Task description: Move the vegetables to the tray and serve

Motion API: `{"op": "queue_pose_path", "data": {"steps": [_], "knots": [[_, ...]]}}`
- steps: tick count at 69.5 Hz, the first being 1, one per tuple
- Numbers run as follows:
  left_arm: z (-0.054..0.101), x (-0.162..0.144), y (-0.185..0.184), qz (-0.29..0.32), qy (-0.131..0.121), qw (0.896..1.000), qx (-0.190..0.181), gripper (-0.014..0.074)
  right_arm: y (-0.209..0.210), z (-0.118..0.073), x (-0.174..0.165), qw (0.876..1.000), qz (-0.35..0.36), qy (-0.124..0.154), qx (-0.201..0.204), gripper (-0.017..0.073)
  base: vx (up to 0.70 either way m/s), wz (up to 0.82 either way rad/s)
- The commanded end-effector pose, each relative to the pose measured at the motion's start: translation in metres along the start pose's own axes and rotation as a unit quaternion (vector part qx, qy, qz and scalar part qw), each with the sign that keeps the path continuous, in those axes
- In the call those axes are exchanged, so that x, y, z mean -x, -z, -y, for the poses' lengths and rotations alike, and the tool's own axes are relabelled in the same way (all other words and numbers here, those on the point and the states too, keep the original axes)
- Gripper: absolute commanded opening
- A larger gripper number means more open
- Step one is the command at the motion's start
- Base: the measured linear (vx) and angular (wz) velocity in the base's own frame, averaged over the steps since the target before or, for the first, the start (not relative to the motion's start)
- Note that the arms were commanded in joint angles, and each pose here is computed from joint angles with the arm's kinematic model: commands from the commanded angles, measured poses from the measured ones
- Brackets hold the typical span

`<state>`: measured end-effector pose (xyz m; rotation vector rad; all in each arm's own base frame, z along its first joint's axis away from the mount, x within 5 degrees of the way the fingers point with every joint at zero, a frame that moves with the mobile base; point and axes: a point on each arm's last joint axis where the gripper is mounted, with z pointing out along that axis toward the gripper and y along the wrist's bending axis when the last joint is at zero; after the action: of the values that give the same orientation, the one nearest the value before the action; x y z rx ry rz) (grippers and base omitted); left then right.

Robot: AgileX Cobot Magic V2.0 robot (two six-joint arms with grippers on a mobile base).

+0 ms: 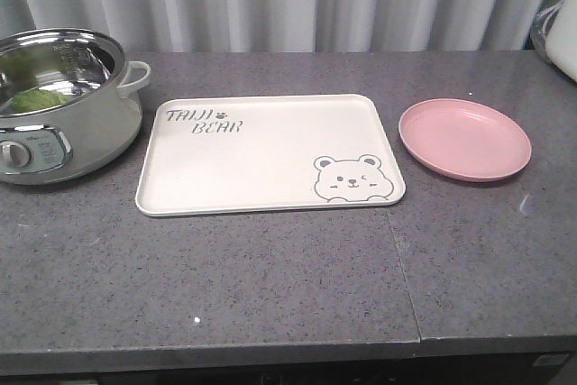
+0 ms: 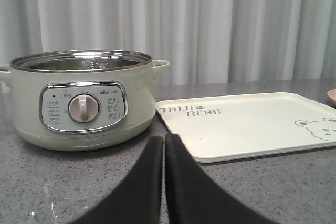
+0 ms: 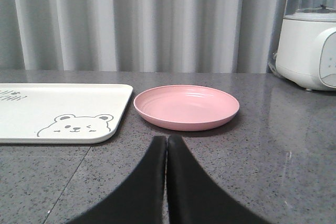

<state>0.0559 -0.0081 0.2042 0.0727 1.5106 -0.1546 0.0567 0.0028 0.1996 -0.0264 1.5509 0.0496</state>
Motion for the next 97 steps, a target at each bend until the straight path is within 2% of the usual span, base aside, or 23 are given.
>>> {"op": "queue_pose_path", "data": {"steps": [1,50,65,72,81,85,91,97], "knots": [[0.000,0.004,0.001,0.037,0.002,0.999,-0.001,-0.0006,0.000,0.000,0.005,0.999,0.036,0.001,0.001,-0.0008,0.00,0.00],[0.000,0.004,0.001,0.037,0.002,0.999,-0.001,-0.0006,0.000,0.000,0.006,0.999,0.044,0.001,0.001,-0.0008,0.00,0.00],[0.000,0.011,0.002,0.054,0.002,0.999,-0.002,-0.0006,0.001,0.000,0.012,0.998,0.056,0.000,0.001,-0.0008,0.00,0.00],[0.001,0.025,0.004,0.069,0.009,0.998,-0.004,-0.0006,0.001,0.000,0.029,0.998,0.064,-0.016,0.002,-0.0008,0.00,0.00],[0.003,0.060,0.006,0.071,0.032,0.997,-0.005,-0.0006,-0.002,-0.001,0.074,0.998,0.058,-0.007,0.002,-0.0008,0.00,0.00],[0.004,0.080,0.006,0.066,0.032,0.997,-0.005,-0.0006,-0.006,-0.002,0.098,0.999,0.040,-0.006,0.003,-0.0008,0.00,0.00],[0.005,0.113,0.000,0.045,0.032,0.998,-0.003,-0.0006,-0.017,-0.002,0.131,1.000,-0.011,0.013,0.001,-0.0008,0.00,0.00],[0.006,0.149,-0.010,0.005,0.014,1.000,0.006,-0.0006,-0.032,-0.002,0.162,0.998,-0.066,0.022,0.001,-0.0008,0.00,0.00]]}}
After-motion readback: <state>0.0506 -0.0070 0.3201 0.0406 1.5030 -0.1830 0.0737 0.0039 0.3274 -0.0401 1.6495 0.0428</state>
